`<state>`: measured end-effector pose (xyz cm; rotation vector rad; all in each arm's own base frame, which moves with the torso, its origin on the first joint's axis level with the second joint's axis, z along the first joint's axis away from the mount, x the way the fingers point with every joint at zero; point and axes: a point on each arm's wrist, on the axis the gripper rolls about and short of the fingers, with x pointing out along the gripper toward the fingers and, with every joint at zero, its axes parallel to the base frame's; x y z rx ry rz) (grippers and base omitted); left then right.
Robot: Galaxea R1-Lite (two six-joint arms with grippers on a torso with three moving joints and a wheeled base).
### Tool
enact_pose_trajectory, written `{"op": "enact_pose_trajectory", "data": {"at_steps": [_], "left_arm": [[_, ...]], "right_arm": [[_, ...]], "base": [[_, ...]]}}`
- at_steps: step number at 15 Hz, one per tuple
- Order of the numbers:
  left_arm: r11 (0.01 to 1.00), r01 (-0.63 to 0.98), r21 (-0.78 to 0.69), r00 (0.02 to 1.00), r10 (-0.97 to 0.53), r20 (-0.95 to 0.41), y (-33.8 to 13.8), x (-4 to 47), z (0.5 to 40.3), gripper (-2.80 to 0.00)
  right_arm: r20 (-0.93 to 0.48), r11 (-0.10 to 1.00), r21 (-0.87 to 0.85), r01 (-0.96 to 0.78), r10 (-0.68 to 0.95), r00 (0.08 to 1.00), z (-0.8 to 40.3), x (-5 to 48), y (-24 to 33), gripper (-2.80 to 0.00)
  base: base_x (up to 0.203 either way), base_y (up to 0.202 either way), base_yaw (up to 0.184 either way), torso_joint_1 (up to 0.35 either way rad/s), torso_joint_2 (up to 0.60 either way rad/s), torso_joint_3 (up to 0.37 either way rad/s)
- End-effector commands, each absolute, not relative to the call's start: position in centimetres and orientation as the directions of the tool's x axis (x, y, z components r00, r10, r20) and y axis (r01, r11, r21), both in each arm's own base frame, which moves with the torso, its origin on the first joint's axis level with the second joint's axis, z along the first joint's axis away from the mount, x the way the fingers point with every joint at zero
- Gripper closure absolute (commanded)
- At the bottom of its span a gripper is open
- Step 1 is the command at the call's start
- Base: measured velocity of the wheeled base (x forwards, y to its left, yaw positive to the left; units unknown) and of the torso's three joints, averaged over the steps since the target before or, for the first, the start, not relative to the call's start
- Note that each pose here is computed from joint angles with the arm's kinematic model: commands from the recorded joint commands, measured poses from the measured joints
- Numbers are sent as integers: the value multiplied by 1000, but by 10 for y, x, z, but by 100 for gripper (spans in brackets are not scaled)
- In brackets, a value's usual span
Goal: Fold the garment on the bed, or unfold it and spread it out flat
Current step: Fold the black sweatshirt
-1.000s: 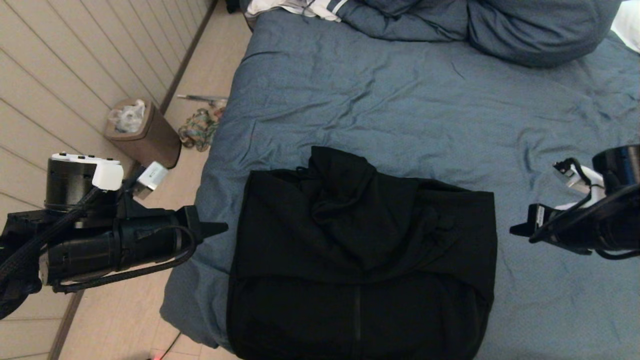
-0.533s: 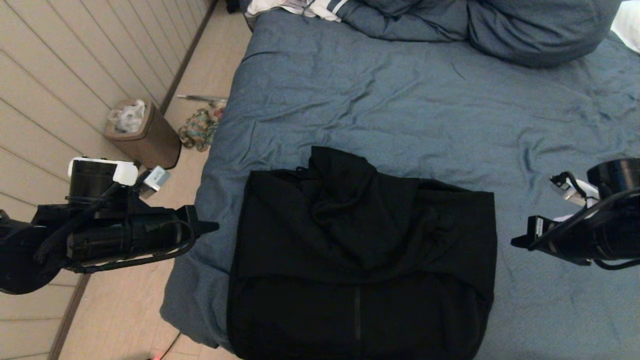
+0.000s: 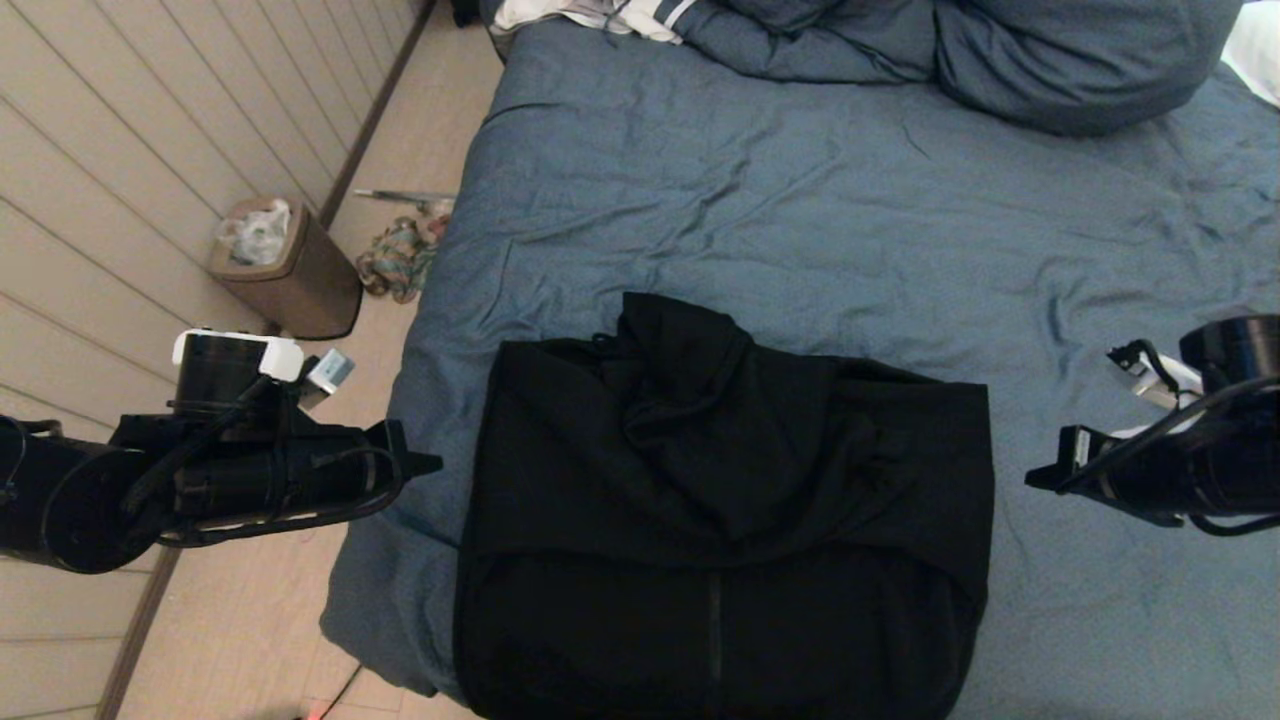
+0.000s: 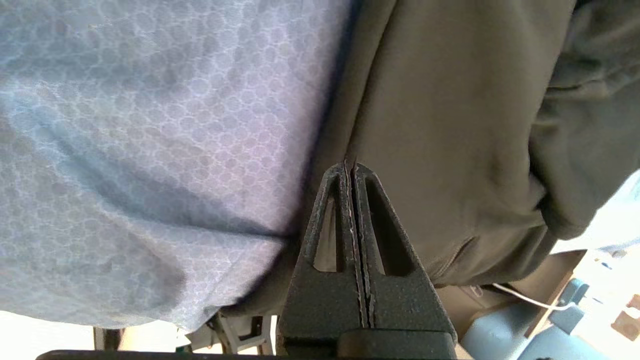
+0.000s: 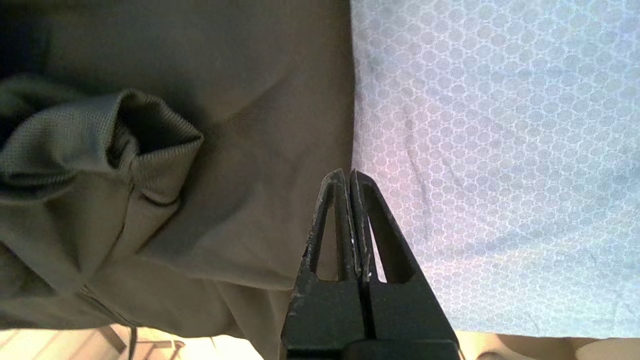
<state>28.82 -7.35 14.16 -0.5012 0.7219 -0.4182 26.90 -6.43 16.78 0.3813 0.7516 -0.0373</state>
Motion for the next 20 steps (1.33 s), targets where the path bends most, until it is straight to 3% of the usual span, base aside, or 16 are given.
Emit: {"op": "enact_pose_trajectory", "data": {"at_steps": [1,3,4,13,20], "left_arm": [[804,177,-568,679,-518,-521,-72,292,139,0],[804,177,-568,677,-518,-522,-72,295,138,0],[804,177,-567,677,-518,-523,-73,295,138,0],[802,201,-563,674,-530,-514,-77,312,138,0],[784,347,-515,661,-594,-458,-93,335,165,0]], "right_arm": [[-676,928,329,173,103,730,166,272,-65,0],[-673,929,328,173,102,732,166,272,-65,0],[-674,929,328,173,101,732,166,270,-65,-280],[-633,933,325,155,93,769,165,270,-65,-280],[-636,932,327,156,95,766,164,270,-64,-280]], "base": [[0,0,0,0,0,0],[0,0,0,0,0,0],[0,0,0,0,0,0],[0,0,0,0,0,0],[0,0,0,0,0,0]]}}
